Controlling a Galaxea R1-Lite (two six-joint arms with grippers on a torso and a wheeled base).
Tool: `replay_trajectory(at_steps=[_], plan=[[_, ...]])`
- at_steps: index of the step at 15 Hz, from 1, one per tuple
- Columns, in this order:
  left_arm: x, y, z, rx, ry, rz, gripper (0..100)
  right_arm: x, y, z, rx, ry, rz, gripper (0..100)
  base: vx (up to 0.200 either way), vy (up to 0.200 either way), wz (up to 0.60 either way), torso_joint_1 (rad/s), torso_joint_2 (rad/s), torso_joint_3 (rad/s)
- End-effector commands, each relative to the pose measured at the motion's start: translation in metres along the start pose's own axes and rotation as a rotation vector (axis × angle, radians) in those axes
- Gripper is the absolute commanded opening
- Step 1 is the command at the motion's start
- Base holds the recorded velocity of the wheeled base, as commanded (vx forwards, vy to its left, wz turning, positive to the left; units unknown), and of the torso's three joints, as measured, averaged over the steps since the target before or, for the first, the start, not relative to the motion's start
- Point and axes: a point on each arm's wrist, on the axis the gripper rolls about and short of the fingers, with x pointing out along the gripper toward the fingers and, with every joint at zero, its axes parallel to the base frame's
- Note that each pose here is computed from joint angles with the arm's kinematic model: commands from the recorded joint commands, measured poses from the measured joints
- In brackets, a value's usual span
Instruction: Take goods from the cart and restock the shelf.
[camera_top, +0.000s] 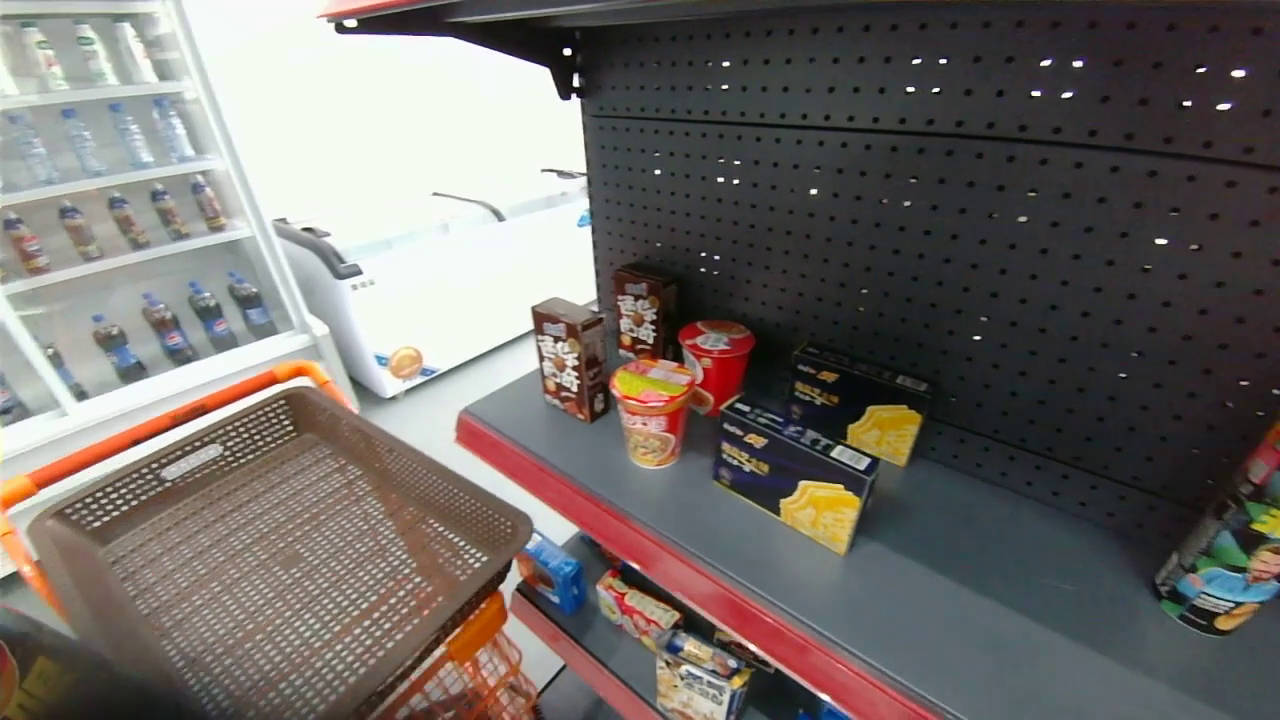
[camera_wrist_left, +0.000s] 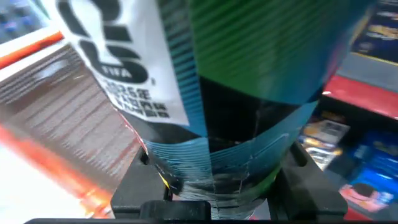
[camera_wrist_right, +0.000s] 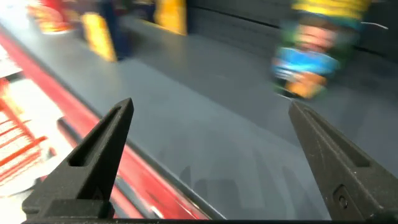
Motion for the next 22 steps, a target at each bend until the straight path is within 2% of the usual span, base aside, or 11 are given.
replay_trajectory(at_steps=[1, 13, 17, 19, 22], plan=[[0.000, 0.000, -0.002, -0.001, 0.001, 0.000, 0, 0.000, 0.000, 0.000, 0.000, 0.001, 0.000, 100, 0.000, 0.000, -0.60, -0.007, -0.01, -0.002], [-0.006, 0.000, -0.008, -0.001, -0.019, 0.003, 0, 0.000, 0.000, 0.000, 0.000, 0.001, 0.000, 100, 0.000, 0.000, -0.60, 0.002, 0.00, 0.001], [-0.008, 0.000, -0.007, -0.001, -0.036, 0.014, 0, 0.000, 0.000, 0.000, -0.002, 0.001, 0.000, 100, 0.000, 0.000, 0.00, 0.000, 0.00, 0.000], [-0.009, 0.000, 0.004, -0.003, -0.074, 0.016, 0, 0.000, 0.000, 0.000, -0.003, 0.001, 0.002, 100, 0.000, 0.000, 0.00, 0.000, 0.00, 0.000], [-0.015, 0.001, 0.031, -0.008, -0.162, 0.067, 0, 0.000, 0.000, 0.000, -0.005, 0.003, 0.003, 100, 0.000, 0.000, 0.00, 0.000, 0.00, 0.000]])
